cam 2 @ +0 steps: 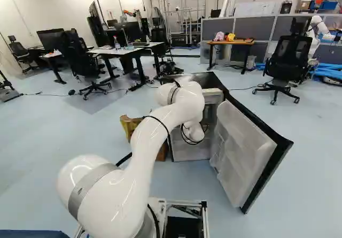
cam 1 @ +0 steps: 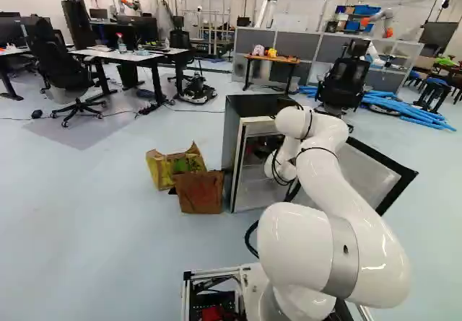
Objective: Grab a drink from the fridge
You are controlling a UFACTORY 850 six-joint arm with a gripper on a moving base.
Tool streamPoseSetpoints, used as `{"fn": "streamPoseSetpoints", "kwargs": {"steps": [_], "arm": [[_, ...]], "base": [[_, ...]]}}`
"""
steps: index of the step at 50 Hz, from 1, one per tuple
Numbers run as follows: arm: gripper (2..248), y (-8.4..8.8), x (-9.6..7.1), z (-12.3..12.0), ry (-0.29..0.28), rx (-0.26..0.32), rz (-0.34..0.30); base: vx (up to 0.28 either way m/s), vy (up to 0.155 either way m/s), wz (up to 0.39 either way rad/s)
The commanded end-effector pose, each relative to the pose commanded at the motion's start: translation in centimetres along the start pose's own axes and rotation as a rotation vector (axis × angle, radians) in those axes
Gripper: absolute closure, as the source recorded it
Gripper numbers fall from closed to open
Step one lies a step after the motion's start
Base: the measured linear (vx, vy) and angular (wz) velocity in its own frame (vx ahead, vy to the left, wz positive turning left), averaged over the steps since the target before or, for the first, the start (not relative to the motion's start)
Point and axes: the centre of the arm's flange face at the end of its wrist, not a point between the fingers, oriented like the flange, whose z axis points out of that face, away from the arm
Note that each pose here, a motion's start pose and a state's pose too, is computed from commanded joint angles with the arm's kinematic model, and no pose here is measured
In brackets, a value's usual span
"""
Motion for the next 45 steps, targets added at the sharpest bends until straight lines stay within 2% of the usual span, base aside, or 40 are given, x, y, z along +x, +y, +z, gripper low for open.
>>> {"fn": "streamPoseSetpoints", "kwargs": {"steps": [23, 45], "arm": [[76, 0.2, -0.2, 1.5, 0.027, 0.000, -0.017], [76, 0.2, -0.2, 1.5, 0.028, 0.000, -0.018]], "base": [[0.000, 0.000, 0.000], [0.000, 0.000, 0.000]]}}
